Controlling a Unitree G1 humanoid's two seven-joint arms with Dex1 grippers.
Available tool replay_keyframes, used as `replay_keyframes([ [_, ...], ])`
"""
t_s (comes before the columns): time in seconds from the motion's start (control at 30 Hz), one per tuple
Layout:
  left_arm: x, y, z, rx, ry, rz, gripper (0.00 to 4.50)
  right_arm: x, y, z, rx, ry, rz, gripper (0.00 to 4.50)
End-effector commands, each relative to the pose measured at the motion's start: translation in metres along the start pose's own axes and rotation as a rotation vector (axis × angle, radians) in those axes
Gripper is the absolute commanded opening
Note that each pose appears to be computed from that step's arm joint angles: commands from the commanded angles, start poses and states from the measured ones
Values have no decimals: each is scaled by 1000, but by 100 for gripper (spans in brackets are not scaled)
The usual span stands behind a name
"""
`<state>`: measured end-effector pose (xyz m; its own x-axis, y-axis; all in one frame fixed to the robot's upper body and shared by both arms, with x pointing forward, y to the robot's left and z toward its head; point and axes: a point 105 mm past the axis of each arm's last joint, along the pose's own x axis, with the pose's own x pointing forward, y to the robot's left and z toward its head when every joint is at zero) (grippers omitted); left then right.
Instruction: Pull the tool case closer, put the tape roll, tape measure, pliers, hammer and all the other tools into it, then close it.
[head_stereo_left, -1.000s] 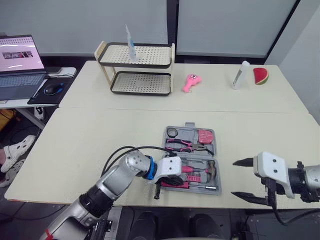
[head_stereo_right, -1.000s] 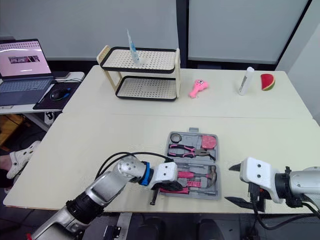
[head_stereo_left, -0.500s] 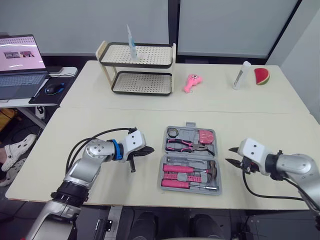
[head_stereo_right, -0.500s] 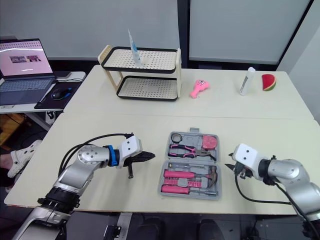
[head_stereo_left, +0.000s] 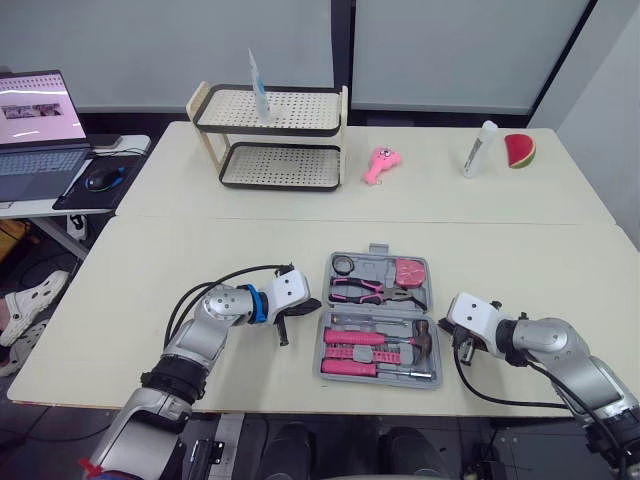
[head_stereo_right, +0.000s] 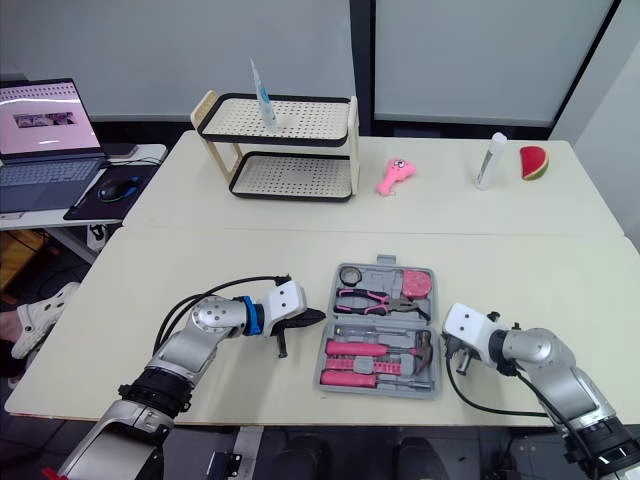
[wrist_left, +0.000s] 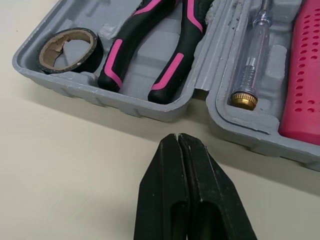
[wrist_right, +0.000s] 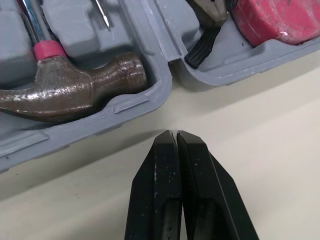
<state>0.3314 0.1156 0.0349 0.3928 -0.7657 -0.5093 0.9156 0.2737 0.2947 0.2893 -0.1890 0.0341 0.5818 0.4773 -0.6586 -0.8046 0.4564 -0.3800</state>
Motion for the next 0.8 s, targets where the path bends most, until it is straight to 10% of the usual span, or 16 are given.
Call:
replay_keyframes([
  [0.03,6,0,8,46,-17,-8,0,3,-5,8,-35,-23,-17,2],
  [0.8,20,-24,24,86,-68,-129,0,13,15,30,-132,-118,119,2],
])
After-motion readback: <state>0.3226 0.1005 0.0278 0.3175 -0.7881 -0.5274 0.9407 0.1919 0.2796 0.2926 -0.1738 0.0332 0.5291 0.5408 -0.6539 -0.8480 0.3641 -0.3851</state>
